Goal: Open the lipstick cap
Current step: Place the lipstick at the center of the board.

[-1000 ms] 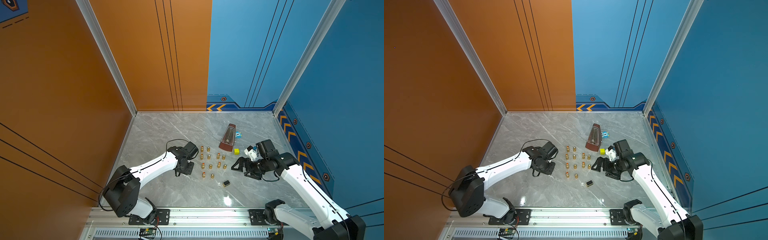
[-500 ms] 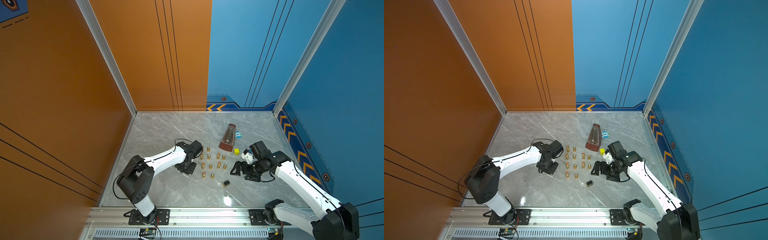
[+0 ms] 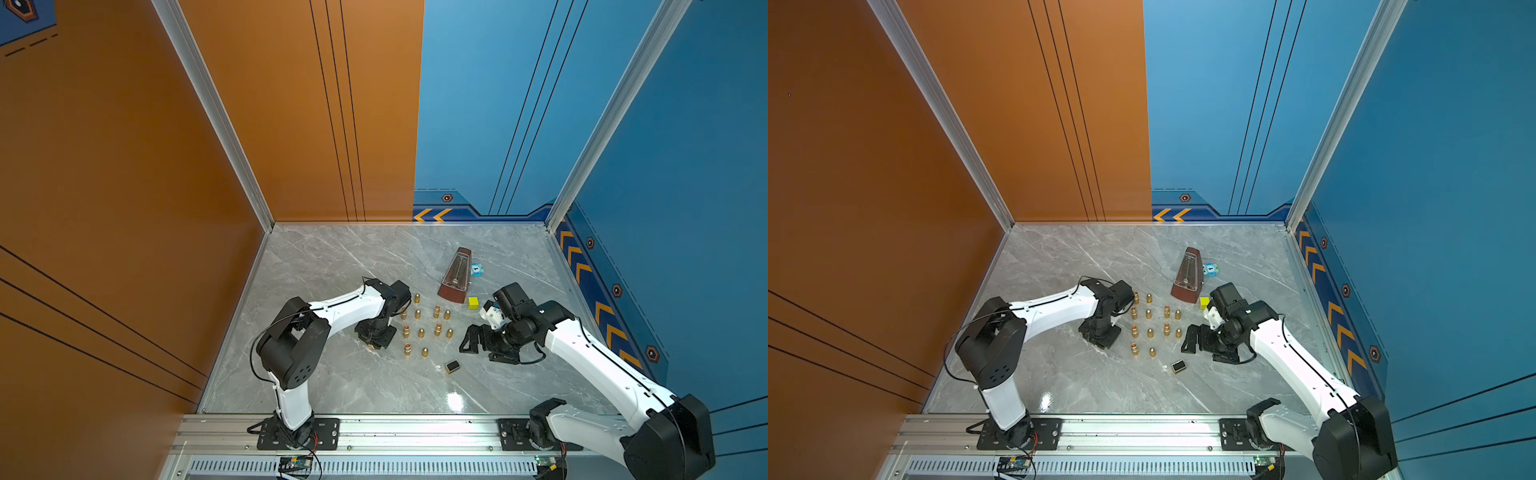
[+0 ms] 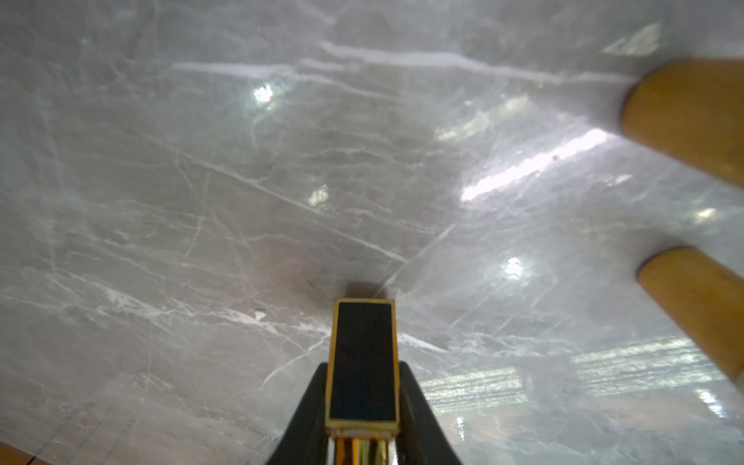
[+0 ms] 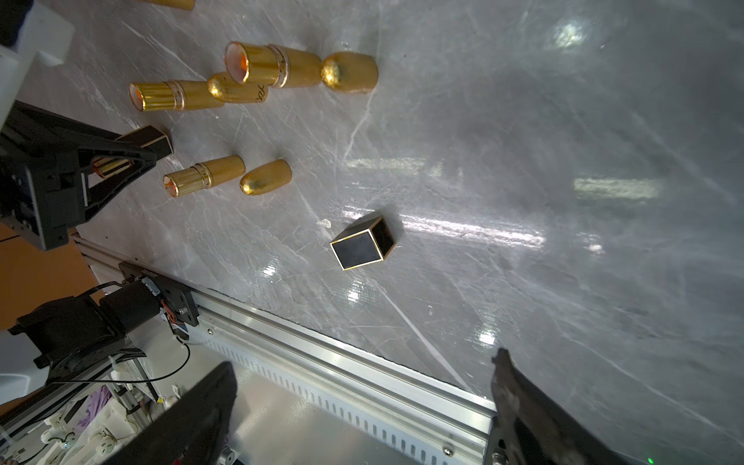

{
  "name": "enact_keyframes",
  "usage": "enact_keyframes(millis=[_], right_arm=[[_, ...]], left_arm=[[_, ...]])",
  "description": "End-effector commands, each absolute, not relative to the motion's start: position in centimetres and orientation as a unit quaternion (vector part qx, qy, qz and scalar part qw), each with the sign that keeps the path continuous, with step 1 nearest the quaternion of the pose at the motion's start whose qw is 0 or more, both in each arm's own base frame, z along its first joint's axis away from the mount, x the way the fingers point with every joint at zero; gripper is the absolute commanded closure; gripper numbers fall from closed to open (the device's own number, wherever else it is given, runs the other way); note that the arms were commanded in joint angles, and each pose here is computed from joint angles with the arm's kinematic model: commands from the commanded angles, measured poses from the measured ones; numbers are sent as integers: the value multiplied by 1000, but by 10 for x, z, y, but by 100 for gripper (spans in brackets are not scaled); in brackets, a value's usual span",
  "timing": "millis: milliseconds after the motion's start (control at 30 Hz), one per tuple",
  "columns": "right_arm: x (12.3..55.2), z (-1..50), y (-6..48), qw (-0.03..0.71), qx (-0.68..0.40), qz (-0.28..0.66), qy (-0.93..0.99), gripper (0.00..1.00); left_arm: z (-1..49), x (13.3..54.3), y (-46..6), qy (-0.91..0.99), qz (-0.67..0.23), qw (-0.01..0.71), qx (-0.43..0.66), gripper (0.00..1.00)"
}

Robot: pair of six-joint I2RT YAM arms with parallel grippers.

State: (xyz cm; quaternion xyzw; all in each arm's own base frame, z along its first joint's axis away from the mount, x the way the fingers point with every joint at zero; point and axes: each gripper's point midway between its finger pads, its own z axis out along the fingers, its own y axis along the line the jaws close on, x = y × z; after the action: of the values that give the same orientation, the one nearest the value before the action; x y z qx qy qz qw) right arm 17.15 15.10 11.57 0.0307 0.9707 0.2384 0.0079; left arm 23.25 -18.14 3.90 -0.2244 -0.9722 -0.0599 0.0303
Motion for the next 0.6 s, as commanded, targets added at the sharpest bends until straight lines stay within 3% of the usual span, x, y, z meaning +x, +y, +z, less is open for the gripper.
enact_keyframes(millis=[0,300,567], right_arm=[[165,109,144,-4,28,215,976,0],[167,111,144,2,27,214,977,0],[171,115,129,25,44,193,980,0]], left_arm=[[37,233,-184,-969,-59,44,-236,67],[60,248,-193,-969,-49,2,-242,52],[141,249,-223,-944,-38,-147,-292,46]])
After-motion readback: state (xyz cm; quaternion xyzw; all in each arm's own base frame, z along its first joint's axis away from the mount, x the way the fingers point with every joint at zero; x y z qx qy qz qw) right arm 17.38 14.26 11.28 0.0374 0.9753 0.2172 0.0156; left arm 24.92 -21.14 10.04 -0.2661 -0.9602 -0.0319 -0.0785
